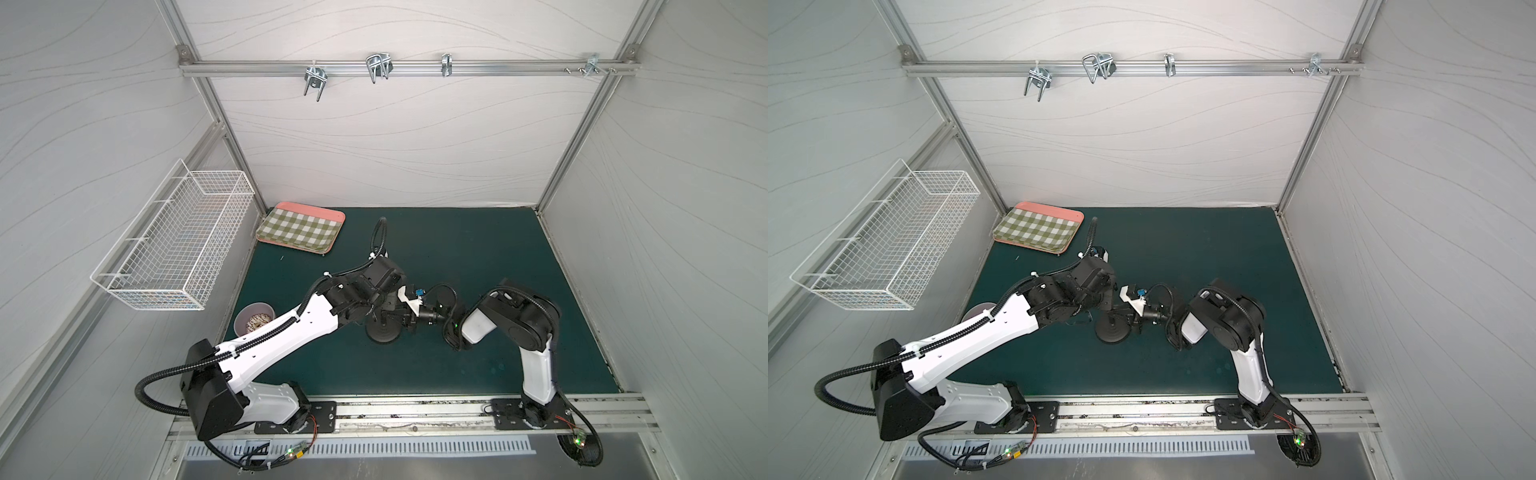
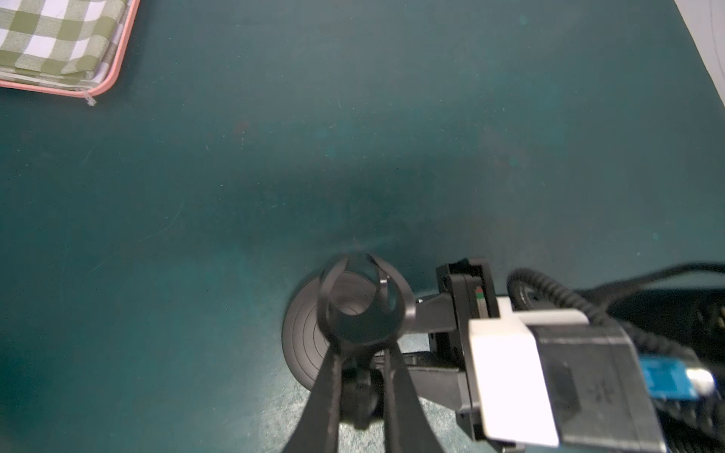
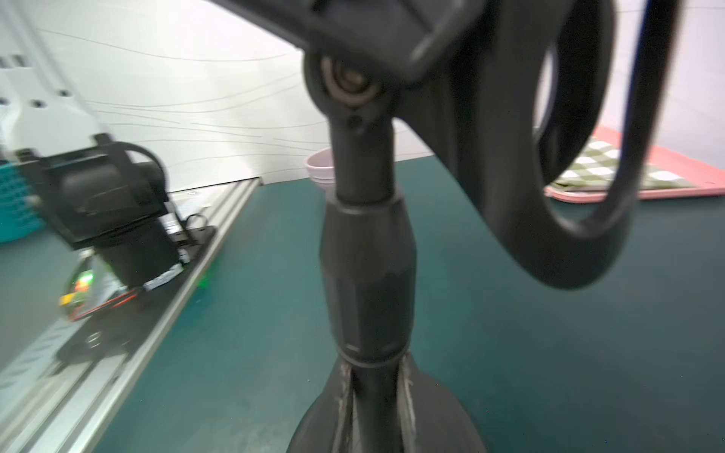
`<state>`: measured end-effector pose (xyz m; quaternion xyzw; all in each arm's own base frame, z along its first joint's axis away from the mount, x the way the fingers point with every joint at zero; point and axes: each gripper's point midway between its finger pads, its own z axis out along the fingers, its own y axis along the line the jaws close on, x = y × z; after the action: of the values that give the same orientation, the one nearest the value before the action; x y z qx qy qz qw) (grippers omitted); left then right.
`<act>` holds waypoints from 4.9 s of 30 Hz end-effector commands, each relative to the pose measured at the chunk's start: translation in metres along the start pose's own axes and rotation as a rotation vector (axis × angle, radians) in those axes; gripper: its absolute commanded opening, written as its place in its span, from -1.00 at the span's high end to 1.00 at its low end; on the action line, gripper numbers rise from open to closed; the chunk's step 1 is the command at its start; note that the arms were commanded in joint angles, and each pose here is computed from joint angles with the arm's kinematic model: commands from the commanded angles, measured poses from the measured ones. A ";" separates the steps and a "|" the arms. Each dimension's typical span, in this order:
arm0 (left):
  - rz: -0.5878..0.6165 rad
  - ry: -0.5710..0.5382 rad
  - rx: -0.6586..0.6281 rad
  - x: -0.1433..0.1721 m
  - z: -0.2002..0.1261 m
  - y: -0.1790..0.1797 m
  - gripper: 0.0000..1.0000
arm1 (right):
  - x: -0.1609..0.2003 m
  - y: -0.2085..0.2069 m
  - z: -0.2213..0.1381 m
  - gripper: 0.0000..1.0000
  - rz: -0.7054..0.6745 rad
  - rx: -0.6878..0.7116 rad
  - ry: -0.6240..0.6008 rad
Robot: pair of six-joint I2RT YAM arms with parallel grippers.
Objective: Assemble a microphone stand
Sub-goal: Hold the microphone stand pole at the microphone stand base, then screw the microphone stand pole into the microphone stand base.
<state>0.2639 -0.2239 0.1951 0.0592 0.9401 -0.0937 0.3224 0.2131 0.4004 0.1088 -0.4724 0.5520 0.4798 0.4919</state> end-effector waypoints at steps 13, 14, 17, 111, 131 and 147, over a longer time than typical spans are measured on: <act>-0.010 0.042 0.059 0.007 -0.001 -0.012 0.72 | -0.012 -0.014 0.000 0.60 -0.155 0.758 0.020; -0.011 0.041 0.062 0.007 -0.002 -0.013 0.71 | -0.013 -0.012 0.000 0.43 -0.160 0.738 0.021; -0.012 0.041 0.064 0.007 -0.001 -0.013 0.71 | -0.014 0.003 0.006 0.03 -0.187 0.596 0.026; -0.012 0.044 0.099 0.016 -0.001 -0.018 0.70 | 0.007 0.002 -0.007 0.45 0.078 -0.228 0.054; -0.008 0.040 0.080 0.015 0.003 -0.020 0.70 | -0.013 -0.044 -0.001 0.80 -0.304 0.822 0.080; 0.004 0.027 0.073 0.012 0.002 -0.019 0.69 | -0.011 0.005 -0.028 -0.29 -0.064 0.130 0.011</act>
<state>0.2582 -0.2356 0.1949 0.0711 0.9351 -0.1158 0.3272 0.2363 0.3719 0.1101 -0.4122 0.6213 0.3367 0.5751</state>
